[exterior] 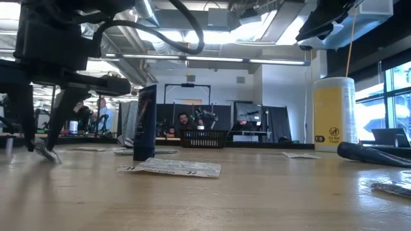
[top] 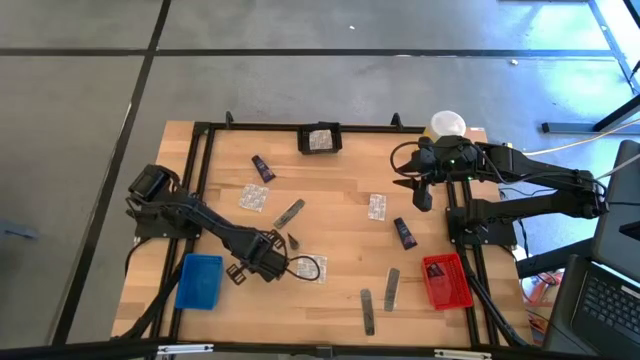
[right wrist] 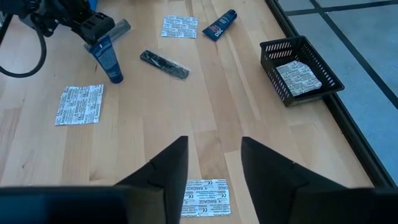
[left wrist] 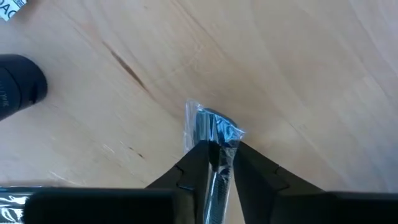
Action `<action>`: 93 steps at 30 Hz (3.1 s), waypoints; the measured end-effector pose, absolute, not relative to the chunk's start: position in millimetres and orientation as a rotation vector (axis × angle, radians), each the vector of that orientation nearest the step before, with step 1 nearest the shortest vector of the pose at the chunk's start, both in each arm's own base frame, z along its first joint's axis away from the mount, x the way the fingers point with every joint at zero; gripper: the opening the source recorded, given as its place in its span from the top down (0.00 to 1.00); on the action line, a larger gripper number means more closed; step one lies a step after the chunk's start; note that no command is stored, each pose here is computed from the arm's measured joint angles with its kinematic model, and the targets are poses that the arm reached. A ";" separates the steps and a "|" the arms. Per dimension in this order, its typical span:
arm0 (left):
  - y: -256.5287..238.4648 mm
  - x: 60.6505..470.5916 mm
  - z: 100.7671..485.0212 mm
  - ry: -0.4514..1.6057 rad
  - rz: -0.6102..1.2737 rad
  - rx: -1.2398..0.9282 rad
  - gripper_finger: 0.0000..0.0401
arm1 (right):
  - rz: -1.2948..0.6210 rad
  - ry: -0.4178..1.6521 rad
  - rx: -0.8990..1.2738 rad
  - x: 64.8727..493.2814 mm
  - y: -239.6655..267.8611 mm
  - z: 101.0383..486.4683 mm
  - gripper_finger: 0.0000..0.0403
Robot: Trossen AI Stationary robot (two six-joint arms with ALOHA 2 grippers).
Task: Pick & Place Travel size toiletries
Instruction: Put the black comb into the blue bin
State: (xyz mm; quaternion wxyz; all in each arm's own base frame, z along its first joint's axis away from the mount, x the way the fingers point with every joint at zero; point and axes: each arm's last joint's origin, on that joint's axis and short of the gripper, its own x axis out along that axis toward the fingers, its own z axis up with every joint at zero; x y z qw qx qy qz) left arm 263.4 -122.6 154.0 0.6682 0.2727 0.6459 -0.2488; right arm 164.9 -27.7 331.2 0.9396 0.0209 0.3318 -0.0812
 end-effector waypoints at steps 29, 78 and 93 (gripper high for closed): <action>-132.3 272.7 188.9 1.477 -0.573 0.601 0.99 | -0.166 0.675 0.042 165.2 -27.8 331.4 0.60; -217.1 144.3 295.0 1.298 -0.719 0.503 0.99 | -0.166 0.674 0.042 165.2 -27.8 331.5 0.65; -212.4 139.2 236.3 1.379 -0.788 0.516 0.99 | -0.166 0.674 0.042 165.1 -27.8 331.5 0.64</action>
